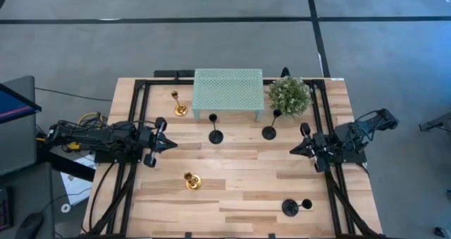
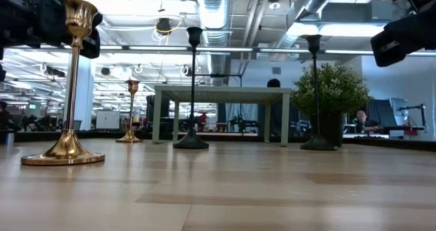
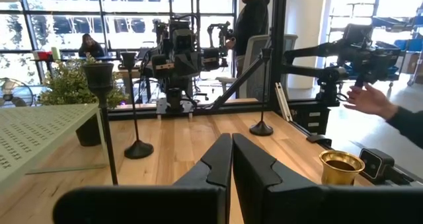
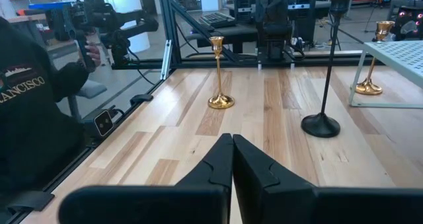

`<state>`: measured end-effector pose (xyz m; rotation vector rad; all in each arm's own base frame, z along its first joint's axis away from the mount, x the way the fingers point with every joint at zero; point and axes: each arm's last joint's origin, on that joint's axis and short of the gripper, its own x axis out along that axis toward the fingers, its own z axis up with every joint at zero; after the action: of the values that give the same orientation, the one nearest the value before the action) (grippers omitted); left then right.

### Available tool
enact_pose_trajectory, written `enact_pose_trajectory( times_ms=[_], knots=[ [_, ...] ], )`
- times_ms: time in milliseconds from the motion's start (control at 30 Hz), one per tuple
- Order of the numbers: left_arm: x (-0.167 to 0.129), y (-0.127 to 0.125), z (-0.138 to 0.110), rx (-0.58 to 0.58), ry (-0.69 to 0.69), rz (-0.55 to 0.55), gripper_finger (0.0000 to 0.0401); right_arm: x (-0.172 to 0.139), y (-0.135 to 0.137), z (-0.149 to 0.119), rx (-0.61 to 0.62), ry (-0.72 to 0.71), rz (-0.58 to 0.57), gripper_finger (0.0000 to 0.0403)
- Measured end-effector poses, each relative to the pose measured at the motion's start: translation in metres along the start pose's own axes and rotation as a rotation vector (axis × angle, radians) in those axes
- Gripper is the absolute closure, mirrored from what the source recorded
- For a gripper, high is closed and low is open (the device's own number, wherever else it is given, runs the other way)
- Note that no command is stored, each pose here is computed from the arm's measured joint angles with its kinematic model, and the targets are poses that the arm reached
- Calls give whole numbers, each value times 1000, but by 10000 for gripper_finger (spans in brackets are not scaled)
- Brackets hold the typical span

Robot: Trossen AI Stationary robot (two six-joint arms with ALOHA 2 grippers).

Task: Pick & Place candle stick holders
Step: Put the top left black candle holder on the shelf

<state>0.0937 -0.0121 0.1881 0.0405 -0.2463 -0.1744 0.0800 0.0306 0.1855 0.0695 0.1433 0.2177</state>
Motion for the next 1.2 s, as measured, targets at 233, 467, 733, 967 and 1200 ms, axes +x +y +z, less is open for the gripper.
enact_pose_trajectory(
  times_ms=[233,467,733,967,1200],
  knots=[
    [0,0,0,1,-4,0,388,0,0,0,0,-1,0,403],
    [0,0,2,4,-22,1,388,0,0,1,2,-9,1,403],
    [0,0,2,4,-19,1,388,0,0,-2,41,19,0,403],
    [0,0,2,4,-18,1,388,0,0,-3,39,26,-1,403],
    [0,0,2,4,-19,1,388,0,0,-3,39,29,-1,403]
  ],
)
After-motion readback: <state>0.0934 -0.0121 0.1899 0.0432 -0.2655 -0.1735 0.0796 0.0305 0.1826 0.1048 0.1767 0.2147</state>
